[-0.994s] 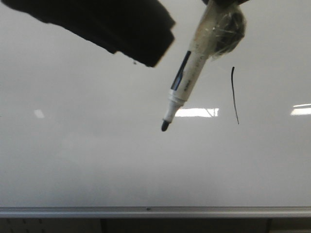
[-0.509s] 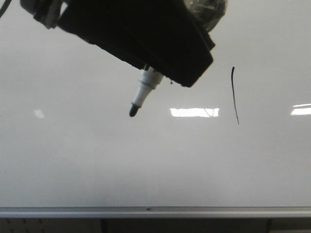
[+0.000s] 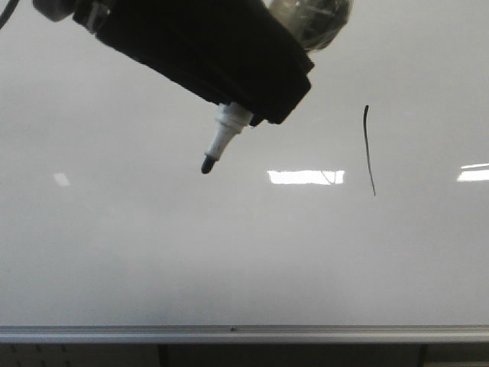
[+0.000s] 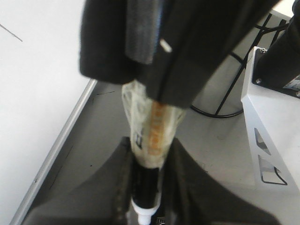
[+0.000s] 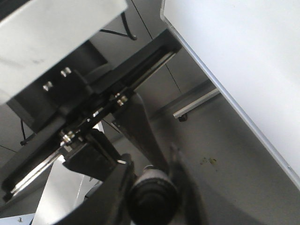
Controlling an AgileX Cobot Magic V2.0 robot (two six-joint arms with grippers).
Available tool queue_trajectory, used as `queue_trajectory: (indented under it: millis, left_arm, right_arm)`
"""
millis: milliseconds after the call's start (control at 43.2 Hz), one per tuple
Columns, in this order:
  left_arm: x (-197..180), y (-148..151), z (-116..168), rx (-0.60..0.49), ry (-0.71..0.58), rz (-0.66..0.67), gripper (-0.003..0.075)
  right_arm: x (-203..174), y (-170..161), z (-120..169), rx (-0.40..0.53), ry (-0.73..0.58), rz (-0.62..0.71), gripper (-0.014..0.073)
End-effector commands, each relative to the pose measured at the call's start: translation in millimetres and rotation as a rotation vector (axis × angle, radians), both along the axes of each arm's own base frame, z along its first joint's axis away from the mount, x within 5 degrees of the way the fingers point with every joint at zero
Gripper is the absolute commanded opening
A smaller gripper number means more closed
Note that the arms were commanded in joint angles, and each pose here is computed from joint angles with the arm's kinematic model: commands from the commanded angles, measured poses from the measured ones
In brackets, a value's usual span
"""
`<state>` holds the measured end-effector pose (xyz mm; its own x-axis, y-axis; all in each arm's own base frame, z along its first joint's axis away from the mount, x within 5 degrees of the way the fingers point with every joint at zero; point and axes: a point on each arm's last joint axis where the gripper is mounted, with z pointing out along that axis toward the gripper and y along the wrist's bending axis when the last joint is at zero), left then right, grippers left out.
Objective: Write number 1 on whiteboard
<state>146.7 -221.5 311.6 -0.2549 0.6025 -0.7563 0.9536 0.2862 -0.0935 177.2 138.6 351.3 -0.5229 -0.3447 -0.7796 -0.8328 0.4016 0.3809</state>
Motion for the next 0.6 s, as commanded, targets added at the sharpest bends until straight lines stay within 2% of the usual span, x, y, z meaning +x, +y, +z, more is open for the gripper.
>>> queue_trajectory:
  millis: [0, 69, 139, 324, 393, 578]
  left_arm:
    - [1.3, -0.2, 17.9, -0.063, -0.060, 0.018, -0.0020]
    - [4.0, 2.0, 17.0, -0.054, -0.068, 0.026, -0.0020]
    - [8.9, 6.2, 14.7, -0.042, -0.070, 0.047, -0.0020]
    - [32.1, 26.8, 9.0, -0.018, -0.070, 0.164, -0.0020]
    - [46.6, 41.7, 7.6, -0.010, -0.061, 0.254, -0.0020]
    - [88.8, 103.9, 5.6, 0.002, -0.007, 0.608, -0.0020]
  right_arm:
    - [-1.5, 2.3, 22.6, 0.120, -0.041, -0.033, 0.0256]
    - [-1.7, 0.0, 26.6, 0.130, -0.073, -0.067, 0.0380]
    - [-2.2, -5.3, 33.4, 0.146, -0.122, -0.121, 0.0440]
    - [-12.6, -28.7, 53.0, 0.188, -0.250, -0.283, 0.0423]
    - [-19.2, -38.6, 53.0, 0.195, -0.282, -0.344, 0.0373]
    - [-40.1, -60.0, 33.4, 0.199, -0.331, -0.489, 0.0114]
